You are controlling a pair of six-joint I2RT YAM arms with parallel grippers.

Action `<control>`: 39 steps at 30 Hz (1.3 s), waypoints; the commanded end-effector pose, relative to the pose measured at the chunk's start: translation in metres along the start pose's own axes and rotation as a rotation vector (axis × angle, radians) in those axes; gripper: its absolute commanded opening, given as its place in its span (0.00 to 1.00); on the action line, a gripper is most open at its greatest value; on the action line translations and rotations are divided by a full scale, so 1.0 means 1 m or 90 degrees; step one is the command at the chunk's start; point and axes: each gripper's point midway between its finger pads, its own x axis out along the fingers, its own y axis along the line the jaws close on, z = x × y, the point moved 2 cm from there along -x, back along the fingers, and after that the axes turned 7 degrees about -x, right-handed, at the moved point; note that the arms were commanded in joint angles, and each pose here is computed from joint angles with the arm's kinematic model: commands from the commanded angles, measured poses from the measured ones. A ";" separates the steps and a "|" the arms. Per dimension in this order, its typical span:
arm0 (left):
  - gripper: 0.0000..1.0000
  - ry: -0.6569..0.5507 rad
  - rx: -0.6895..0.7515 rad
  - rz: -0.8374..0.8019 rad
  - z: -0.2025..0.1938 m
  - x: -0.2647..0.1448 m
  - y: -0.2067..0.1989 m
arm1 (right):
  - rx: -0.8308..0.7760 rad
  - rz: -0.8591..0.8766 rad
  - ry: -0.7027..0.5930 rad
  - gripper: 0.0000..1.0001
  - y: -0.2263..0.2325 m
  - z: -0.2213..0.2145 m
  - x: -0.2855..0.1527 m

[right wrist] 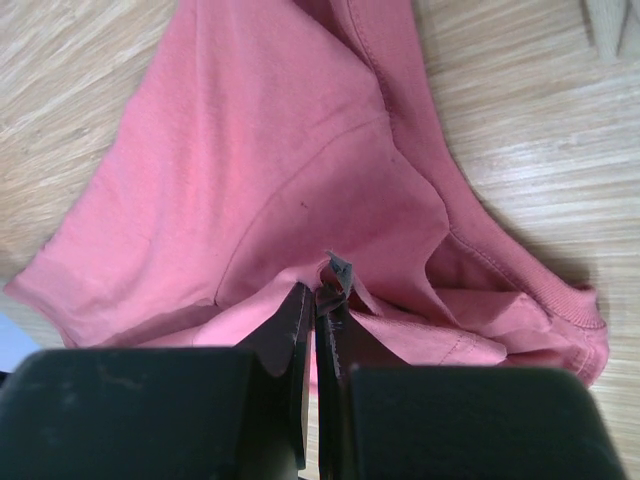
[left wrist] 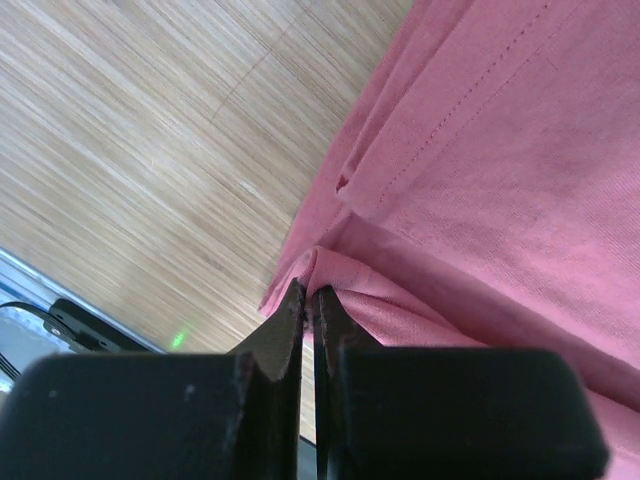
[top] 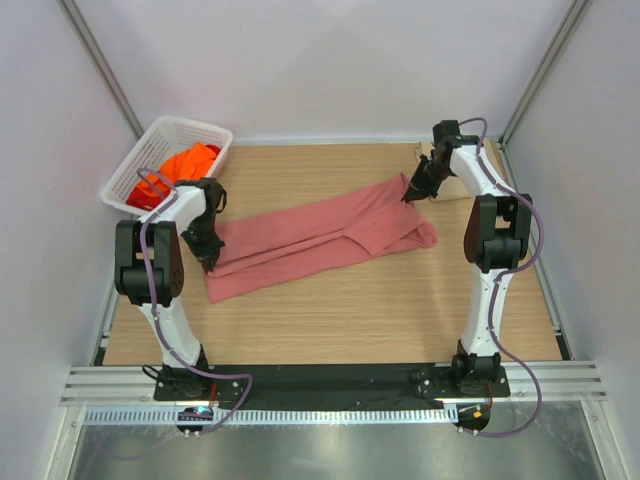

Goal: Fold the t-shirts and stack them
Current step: Fold the tshirt

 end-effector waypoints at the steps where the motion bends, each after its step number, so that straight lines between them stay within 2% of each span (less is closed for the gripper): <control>1: 0.00 -0.028 -0.004 0.006 0.016 -0.003 0.003 | -0.011 0.017 -0.025 0.02 0.007 0.015 -0.009; 8: 0.00 -0.036 -0.005 -0.003 0.021 -0.006 -0.001 | -0.002 0.038 -0.019 0.02 0.007 0.018 -0.003; 14: 0.00 -0.032 0.003 -0.004 0.026 -0.003 -0.008 | 0.006 0.045 -0.018 0.11 0.008 0.023 0.005; 17: 0.04 -0.041 0.001 -0.005 0.031 -0.008 -0.008 | 0.011 0.049 -0.021 0.13 0.009 0.027 0.007; 18: 0.12 -0.046 0.001 0.002 0.033 -0.011 -0.006 | 0.012 0.053 -0.023 0.15 0.011 0.030 0.009; 20: 0.17 -0.063 -0.006 -0.013 0.039 -0.027 -0.004 | 0.019 0.059 -0.019 0.20 0.010 0.035 0.009; 21: 0.25 -0.078 -0.010 -0.010 0.043 -0.033 -0.001 | 0.024 0.064 -0.033 0.30 0.008 0.047 0.003; 24: 0.40 -0.123 -0.023 -0.017 0.049 -0.062 0.017 | 0.005 0.070 -0.047 0.40 0.014 0.057 -0.015; 27: 0.52 -0.156 -0.022 -0.028 0.049 -0.085 0.035 | -0.027 0.022 -0.054 0.45 0.005 0.054 -0.038; 28: 0.53 -0.160 -0.022 -0.033 0.047 -0.089 0.039 | -0.038 0.012 -0.066 0.45 0.006 0.051 -0.054; 30: 0.54 -0.141 -0.001 -0.059 0.034 -0.088 0.040 | -0.038 -0.004 -0.040 0.46 -0.003 0.031 -0.054; 32: 0.54 -0.118 0.004 -0.156 0.019 -0.096 0.026 | -0.056 0.016 -0.080 0.48 0.007 0.023 -0.075; 34: 0.54 -0.097 0.006 -0.192 0.004 -0.091 0.022 | -0.042 0.032 -0.046 0.50 0.001 -0.002 -0.068; 35: 0.53 -0.080 0.014 -0.255 -0.003 -0.093 0.005 | -0.046 0.047 -0.065 0.52 0.005 -0.003 -0.075; 39: 0.47 0.012 0.056 -0.391 -0.037 -0.088 -0.035 | -0.031 0.078 -0.012 0.54 0.000 -0.034 -0.055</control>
